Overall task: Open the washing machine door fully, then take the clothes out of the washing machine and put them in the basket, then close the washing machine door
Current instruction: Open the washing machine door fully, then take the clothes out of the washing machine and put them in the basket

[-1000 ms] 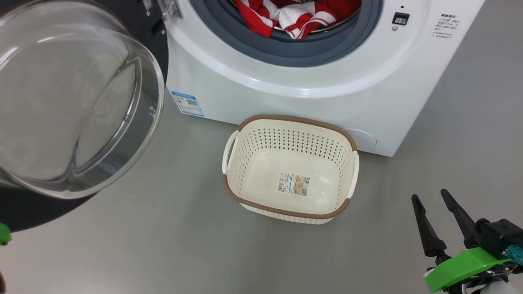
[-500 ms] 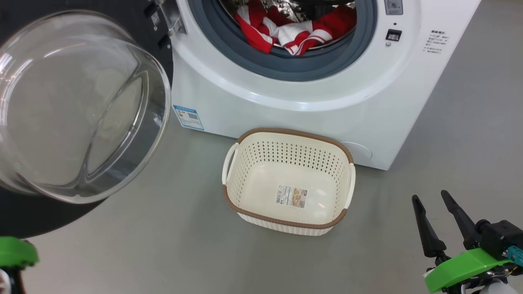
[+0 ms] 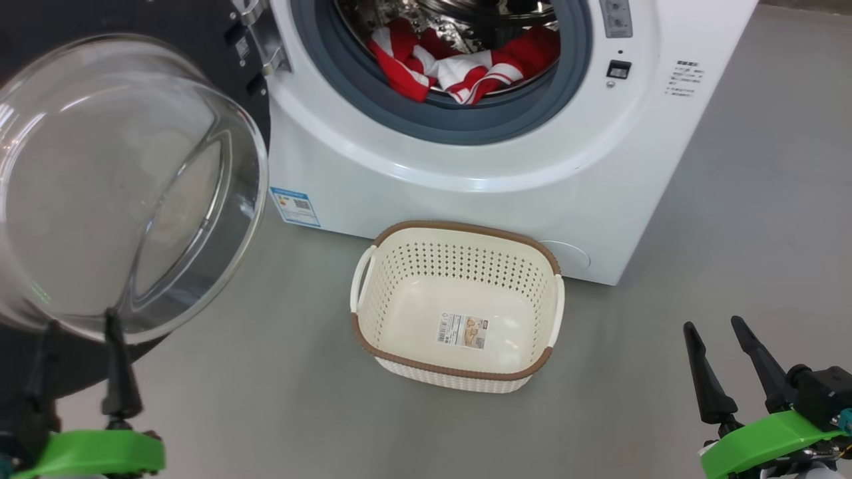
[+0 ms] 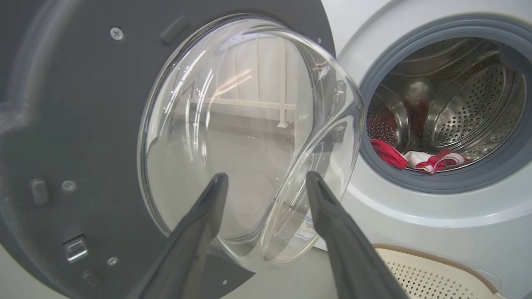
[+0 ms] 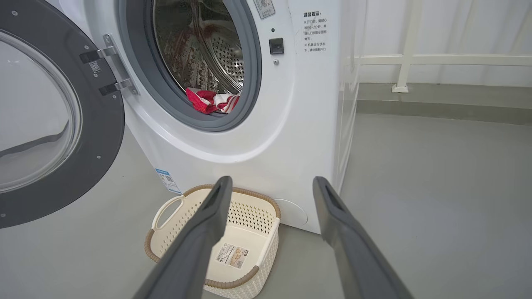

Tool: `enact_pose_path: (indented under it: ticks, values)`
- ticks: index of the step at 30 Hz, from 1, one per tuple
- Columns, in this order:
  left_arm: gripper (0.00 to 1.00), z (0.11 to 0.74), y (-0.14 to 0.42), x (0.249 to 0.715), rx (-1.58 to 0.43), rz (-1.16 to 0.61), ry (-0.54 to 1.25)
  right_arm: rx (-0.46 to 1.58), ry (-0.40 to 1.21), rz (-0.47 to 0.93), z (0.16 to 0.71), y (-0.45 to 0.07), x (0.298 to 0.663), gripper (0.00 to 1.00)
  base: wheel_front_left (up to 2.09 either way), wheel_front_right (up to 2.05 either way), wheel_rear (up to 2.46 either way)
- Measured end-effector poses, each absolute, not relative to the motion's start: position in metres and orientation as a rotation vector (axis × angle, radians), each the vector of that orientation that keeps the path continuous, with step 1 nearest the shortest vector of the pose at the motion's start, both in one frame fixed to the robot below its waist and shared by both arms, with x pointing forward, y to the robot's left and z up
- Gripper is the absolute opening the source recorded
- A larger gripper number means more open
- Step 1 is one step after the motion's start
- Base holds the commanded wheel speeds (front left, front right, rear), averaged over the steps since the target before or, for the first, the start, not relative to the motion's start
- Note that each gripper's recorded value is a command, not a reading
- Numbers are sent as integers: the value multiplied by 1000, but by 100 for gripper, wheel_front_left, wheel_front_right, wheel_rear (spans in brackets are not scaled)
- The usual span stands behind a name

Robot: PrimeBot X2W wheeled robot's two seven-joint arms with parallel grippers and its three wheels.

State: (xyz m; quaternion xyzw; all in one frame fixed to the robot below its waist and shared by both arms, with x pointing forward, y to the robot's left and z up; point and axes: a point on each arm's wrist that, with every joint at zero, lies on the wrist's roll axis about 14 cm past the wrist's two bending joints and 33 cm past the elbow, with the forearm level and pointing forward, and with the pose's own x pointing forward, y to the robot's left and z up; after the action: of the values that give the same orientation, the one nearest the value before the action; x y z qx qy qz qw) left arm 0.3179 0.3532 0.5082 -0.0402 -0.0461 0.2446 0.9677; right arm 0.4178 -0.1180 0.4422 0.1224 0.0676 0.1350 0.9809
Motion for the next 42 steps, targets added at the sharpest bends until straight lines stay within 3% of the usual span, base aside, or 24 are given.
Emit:
enact_pose_path:
  ticks: [20, 42]
  values:
    - [100, 513, 225, 368, -219, 70, -114, 253, 98, 86, 449, -181, 396, 100, 0, 0, 0]
    - [100, 508, 172, 387, -286, -95, -86, 257, 80, -76, 452, -232, 361, 100, 0, 0, 0]
